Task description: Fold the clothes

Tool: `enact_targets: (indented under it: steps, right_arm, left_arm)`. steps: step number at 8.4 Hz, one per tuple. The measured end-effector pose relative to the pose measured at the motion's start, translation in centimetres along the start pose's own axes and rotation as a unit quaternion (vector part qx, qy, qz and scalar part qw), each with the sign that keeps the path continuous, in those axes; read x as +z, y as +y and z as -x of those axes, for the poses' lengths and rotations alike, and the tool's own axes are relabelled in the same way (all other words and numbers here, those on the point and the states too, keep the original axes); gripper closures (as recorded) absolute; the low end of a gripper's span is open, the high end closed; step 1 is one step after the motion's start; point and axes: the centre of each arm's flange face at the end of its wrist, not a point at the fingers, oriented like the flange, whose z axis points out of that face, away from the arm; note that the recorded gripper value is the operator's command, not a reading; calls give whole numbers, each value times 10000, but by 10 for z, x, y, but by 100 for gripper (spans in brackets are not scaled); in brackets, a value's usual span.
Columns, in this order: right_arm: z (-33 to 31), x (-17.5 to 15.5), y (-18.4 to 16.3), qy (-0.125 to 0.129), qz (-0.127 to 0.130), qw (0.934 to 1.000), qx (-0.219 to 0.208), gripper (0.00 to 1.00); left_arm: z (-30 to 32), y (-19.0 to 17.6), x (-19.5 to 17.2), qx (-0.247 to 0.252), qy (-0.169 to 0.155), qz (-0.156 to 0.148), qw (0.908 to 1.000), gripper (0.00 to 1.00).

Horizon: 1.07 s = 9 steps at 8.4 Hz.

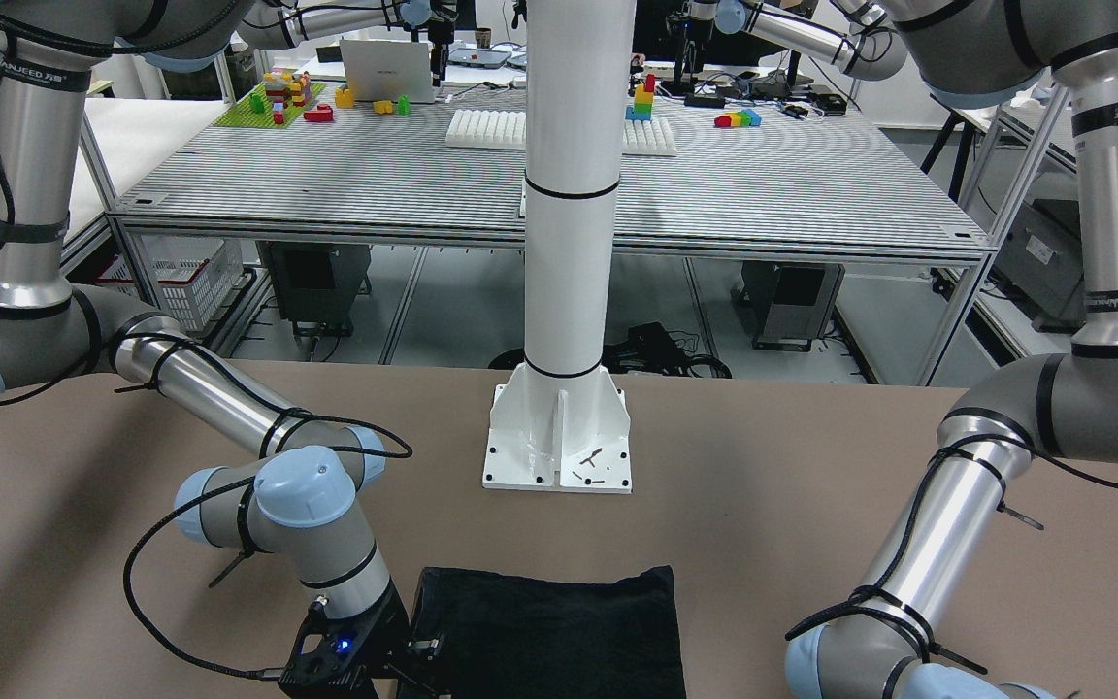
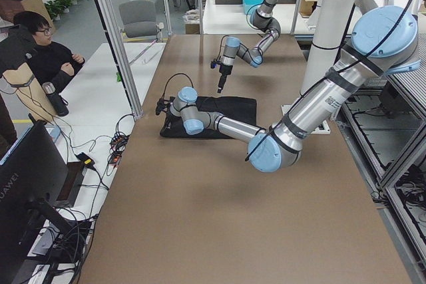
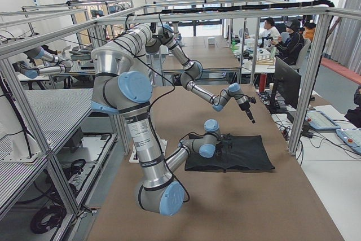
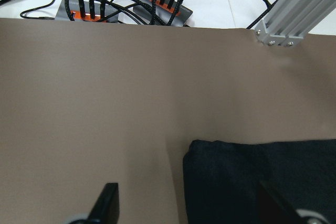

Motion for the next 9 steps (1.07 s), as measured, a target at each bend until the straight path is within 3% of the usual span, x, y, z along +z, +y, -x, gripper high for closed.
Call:
enact_targets:
  steps: [2,6,9]
  right_arm:
    - [3,-3,2,-227,-134,9997,0,6]
    - [-22,38,72,-403,-122,9991,-78,6]
    - [-49,49,98,-387,-19,9992,-10,6]
  left_arm:
    - [0,0,0,4,6,-8,10000,7]
    - [0,0,0,4,-19,-58,10000,7]
    - [-3,-2,-1,2,-18,-84,10000,7]
